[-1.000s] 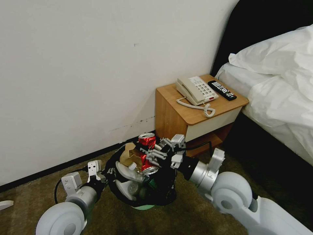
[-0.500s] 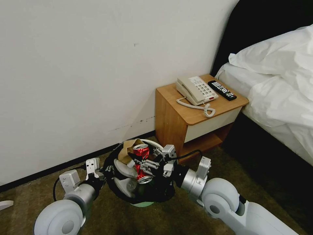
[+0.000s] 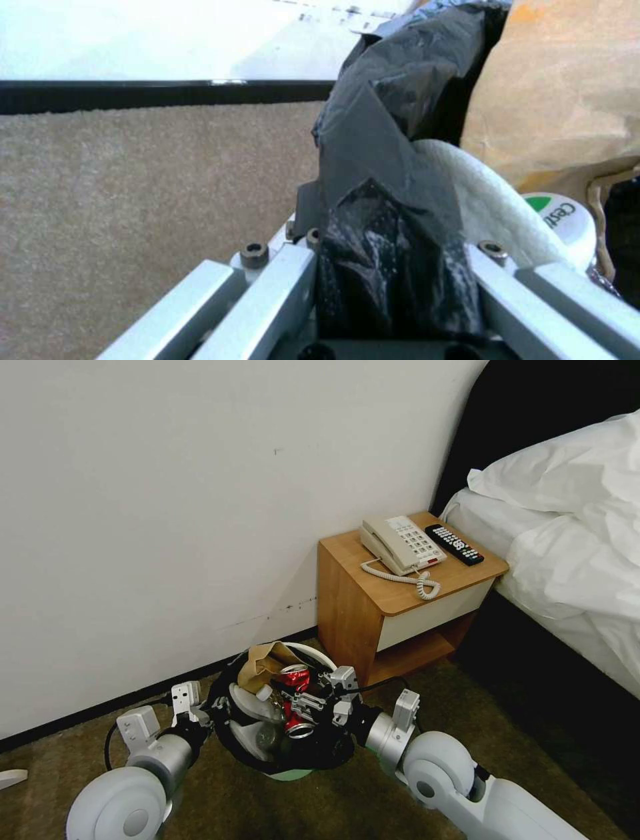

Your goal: Pick up the trash bin, then pick up the garbage from the floor and place it into the trash bin.

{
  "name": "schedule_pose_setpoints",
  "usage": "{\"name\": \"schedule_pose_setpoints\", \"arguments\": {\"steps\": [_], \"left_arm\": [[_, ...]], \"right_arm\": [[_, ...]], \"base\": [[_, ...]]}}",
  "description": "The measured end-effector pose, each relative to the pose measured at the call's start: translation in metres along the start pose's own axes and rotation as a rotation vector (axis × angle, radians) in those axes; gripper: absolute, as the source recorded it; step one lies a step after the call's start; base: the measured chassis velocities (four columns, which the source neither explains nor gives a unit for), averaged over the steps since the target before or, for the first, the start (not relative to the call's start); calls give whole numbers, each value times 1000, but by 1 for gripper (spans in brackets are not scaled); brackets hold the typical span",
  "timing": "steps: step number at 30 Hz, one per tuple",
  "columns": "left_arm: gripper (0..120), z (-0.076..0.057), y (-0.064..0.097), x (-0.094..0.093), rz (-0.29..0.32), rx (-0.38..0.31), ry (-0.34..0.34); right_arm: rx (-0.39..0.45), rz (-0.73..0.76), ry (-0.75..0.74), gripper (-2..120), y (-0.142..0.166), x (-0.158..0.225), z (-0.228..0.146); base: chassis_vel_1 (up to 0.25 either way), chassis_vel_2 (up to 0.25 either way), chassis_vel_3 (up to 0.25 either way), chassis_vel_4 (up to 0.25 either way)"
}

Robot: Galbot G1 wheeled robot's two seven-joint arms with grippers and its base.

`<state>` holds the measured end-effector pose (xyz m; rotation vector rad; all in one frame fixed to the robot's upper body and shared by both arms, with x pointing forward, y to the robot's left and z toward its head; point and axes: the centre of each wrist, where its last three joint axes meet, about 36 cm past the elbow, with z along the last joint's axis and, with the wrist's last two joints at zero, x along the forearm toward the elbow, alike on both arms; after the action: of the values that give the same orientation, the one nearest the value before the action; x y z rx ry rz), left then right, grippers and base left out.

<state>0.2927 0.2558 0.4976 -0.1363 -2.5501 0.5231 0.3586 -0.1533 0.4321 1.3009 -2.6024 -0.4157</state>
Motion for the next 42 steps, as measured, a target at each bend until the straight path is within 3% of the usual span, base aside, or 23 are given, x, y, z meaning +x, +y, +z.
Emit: {"name": "schedule_pose_setpoints", "arguments": {"steps": [6,18,29,42], "left_arm": [[4,4,-3,2,14,17,14],[4,5,-6,6,38,40,33],[4,4,-6,6,48,52,35],[4,6,-3,2,47,71,40]], "right_arm": [[6,25,5,74,-7,-5,8],[4,99,25,82,-24,-14,33],[-1,117,18,89,-26,-19,34],[3,104,-47,92,-17,-9,6]], "base": [[0,0,0,0],[0,0,0,0],[0,0,0,0],[0,0,0,0]]}}
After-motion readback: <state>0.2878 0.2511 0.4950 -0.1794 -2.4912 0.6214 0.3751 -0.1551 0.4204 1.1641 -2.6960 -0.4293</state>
